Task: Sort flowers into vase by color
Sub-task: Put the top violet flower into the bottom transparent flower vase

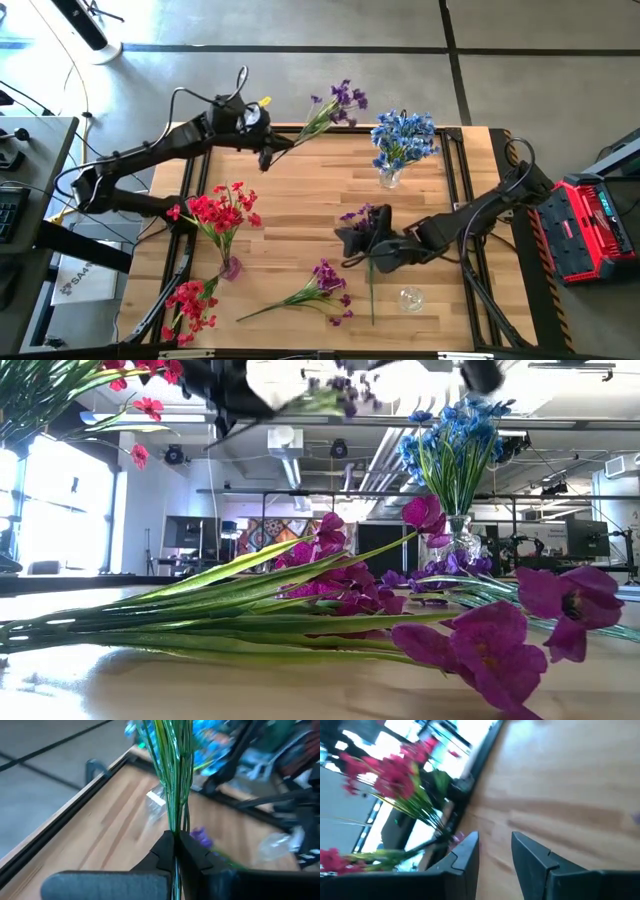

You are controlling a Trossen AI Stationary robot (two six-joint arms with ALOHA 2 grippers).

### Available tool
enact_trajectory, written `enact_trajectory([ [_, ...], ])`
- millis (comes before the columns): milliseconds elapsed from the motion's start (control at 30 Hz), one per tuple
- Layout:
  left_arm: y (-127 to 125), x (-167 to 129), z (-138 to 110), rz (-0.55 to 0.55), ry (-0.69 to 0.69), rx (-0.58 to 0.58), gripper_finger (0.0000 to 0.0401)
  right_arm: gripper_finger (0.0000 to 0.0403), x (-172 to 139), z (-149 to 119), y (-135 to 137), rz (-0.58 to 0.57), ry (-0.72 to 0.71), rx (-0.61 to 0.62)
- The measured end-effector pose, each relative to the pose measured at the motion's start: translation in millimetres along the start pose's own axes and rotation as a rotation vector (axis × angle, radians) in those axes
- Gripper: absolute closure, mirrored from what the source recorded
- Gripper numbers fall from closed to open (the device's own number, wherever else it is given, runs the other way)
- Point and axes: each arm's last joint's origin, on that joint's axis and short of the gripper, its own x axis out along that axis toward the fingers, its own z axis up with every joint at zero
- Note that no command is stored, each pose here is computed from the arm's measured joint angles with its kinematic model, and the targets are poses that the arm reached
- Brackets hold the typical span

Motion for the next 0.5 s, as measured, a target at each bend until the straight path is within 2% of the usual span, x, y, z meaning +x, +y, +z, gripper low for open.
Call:
enact_trajectory([
  [167,-8,-12,9,-0.110,-0.077,0.002,0.0401,0.0300,5,14,15,0.085,-0.150,-0.126],
  [333,-16,-19,15,-0.268,-0.114,0.033,0.0401,0.0297,11,33,28,0.141,-0.291,-0.262],
  [500,-26,-21,21,-0.485,-0.156,0.116,0.0401,0.0264,23,61,37,0.243,-0.351,-0.329],
])
